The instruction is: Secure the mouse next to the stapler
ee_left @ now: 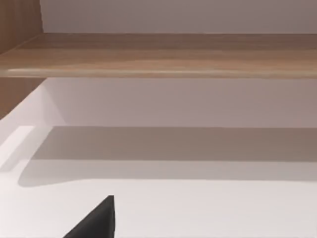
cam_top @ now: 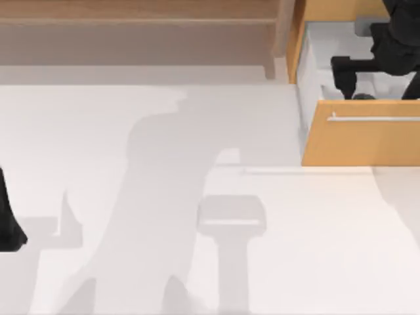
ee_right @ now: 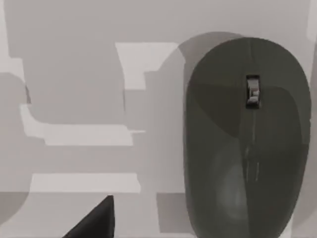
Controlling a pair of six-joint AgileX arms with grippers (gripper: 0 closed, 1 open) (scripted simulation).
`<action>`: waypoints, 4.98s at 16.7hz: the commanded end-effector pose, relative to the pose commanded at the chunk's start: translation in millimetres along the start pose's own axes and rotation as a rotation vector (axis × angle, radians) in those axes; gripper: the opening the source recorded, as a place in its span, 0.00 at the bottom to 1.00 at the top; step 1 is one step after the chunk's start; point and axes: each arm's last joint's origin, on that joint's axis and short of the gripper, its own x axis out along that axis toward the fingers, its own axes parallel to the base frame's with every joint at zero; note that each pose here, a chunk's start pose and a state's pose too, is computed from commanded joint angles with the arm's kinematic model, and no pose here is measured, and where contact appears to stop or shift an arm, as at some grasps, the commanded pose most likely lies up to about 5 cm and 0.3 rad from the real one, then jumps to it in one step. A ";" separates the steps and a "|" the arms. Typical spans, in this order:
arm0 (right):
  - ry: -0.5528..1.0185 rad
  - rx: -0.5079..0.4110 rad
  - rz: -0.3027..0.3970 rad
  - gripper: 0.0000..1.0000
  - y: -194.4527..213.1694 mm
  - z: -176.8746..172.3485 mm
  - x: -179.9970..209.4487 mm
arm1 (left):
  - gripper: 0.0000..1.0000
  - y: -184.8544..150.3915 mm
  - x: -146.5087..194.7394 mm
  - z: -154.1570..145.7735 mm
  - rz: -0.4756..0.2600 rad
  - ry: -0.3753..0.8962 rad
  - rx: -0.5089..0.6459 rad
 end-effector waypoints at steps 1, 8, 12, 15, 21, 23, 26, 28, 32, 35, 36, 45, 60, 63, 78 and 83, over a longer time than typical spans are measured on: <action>0.007 0.001 0.001 1.00 -0.2 2.5 3.7 | 1.00 0.0 0.0 0.0 0.000 0.000 0.000; 0.009 0.003 0.002 1.00 -0.7 4.0 6.0 | 1.00 0.0 0.0 0.0 0.000 0.000 0.000; 0.010 0.002 0.002 1.00 -0.4 2.8 9.5 | 1.00 0.0 0.0 0.0 0.000 0.000 0.000; 0.010 0.002 0.003 1.00 -0.2 1.9 13.0 | 1.00 0.0 0.0 0.0 0.000 0.000 0.000; 0.007 0.001 0.002 1.00 0.1 1.9 21.9 | 1.00 0.0 0.0 0.0 0.000 0.000 0.000; 0.004 0.001 0.002 1.00 0.1 3.3 27.8 | 1.00 0.0 0.0 0.0 0.000 0.000 0.000; 0.010 0.002 0.003 1.00 -0.3 3.9 36.0 | 1.00 0.0 0.0 0.0 0.000 0.000 0.000; 0.010 0.002 0.003 1.00 -0.3 3.9 36.0 | 1.00 0.0 0.0 0.0 0.000 0.000 0.000; 0.010 0.002 0.003 0.77 -0.3 3.9 36.0 | 1.00 0.0 0.0 0.0 0.000 0.000 0.000; 0.010 0.002 0.003 0.55 -0.3 3.9 36.0 | 1.00 0.0 0.0 0.0 0.000 0.000 0.000; 0.010 0.002 0.003 0.47 -0.3 3.9 36.0 | 1.00 0.0 0.0 0.0 0.000 0.000 0.000; 0.010 0.002 0.003 0.00 -0.3 3.9 36.0 | 1.00 0.0 0.0 0.0 0.000 0.000 0.000; -0.076 -0.083 0.029 0.00 -3.5 -7.5 -31.0 | 1.00 0.0 0.0 0.0 0.000 0.000 0.000; -0.153 -0.110 0.039 0.00 -17.9 -13.7 -64.2 | 1.00 0.0 0.0 0.0 0.000 0.000 0.000; -0.220 0.004 -0.070 0.00 -196.0 -83.5 -80.1 | 1.00 0.0 0.0 0.0 0.000 0.000 0.000; -0.099 0.021 -0.045 0.00 -225.4 -118.6 -37.9 | 1.00 0.0 0.0 0.0 0.000 0.000 0.000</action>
